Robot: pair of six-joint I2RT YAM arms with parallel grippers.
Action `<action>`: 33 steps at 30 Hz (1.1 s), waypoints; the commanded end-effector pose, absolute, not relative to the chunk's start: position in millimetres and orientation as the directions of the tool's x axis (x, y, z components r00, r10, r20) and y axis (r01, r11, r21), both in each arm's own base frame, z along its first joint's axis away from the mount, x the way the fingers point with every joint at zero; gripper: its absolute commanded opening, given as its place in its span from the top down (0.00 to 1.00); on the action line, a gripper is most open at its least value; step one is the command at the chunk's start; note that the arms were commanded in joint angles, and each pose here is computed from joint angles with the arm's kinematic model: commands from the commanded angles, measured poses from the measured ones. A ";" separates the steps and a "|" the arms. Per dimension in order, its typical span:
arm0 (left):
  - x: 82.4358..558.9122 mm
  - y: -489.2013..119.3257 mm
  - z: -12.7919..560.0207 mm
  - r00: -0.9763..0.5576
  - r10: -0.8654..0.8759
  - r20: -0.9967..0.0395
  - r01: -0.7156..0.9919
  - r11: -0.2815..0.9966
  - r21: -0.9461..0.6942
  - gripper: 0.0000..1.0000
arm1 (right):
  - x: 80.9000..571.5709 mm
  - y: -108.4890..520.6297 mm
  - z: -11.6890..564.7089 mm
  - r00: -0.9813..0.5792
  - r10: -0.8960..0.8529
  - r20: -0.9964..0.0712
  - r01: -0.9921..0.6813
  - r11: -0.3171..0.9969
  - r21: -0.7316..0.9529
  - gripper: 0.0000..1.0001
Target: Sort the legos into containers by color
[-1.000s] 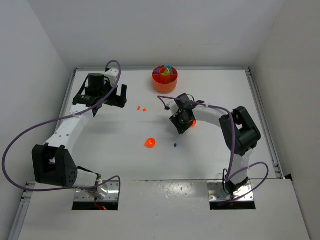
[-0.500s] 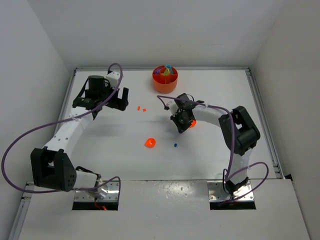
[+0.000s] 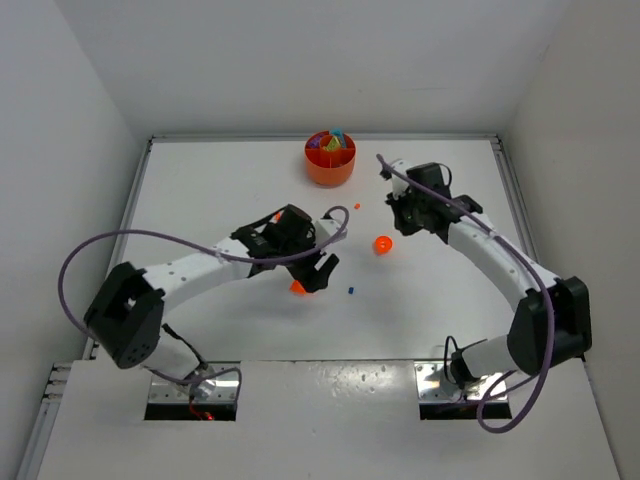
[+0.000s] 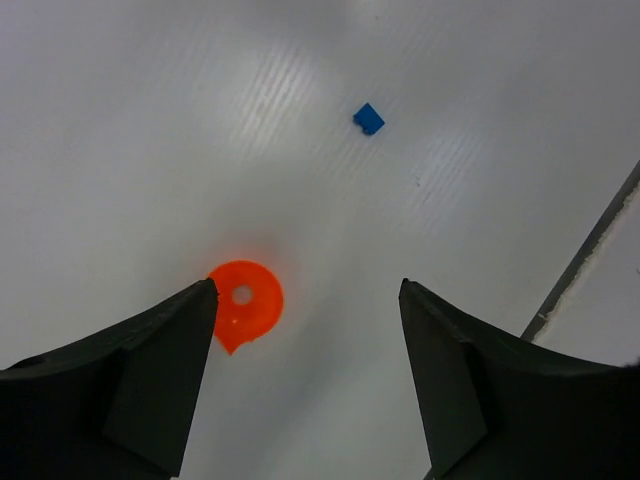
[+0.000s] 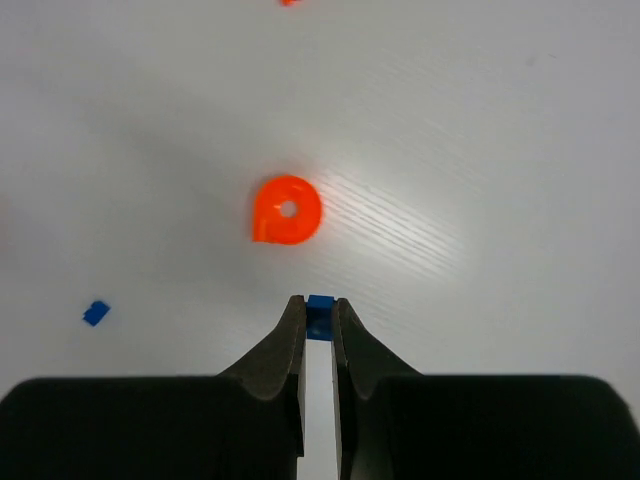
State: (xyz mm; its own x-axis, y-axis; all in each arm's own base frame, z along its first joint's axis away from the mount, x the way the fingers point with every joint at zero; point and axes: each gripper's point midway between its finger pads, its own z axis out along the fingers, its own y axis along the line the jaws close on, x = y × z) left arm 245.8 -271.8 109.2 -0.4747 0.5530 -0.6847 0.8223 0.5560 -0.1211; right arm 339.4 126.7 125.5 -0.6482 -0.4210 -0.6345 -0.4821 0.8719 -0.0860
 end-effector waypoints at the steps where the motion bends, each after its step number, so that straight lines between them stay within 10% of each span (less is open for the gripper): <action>1: 246.3 -292.5 96.4 -0.572 0.519 -0.635 0.764 0.618 -0.183 0.22 | 346.1 86.4 136.9 -0.684 -0.317 -0.657 -0.311 0.941 -0.131 1.00; 14: 230.0 -385.3 47.4 -0.640 0.575 -0.510 0.726 0.669 -0.157 0.36 | 349.4 21.3 148.0 -0.709 -0.087 -0.700 -0.083 0.996 -0.040 1.00; 33: 249.8 -366.0 4.5 -0.700 0.563 -0.440 0.621 0.783 0.013 0.54 | 344.2 23.2 144.4 -0.716 -0.035 -0.698 -0.106 0.993 0.059 1.00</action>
State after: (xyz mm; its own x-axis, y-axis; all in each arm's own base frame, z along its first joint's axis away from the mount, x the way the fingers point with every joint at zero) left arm 249.8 -370.0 12.0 -0.6782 0.5690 -0.4651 0.6435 0.7654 -0.0021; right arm 339.9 21.0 134.0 -0.7457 -0.0557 -0.6640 -0.1043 0.9940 0.0337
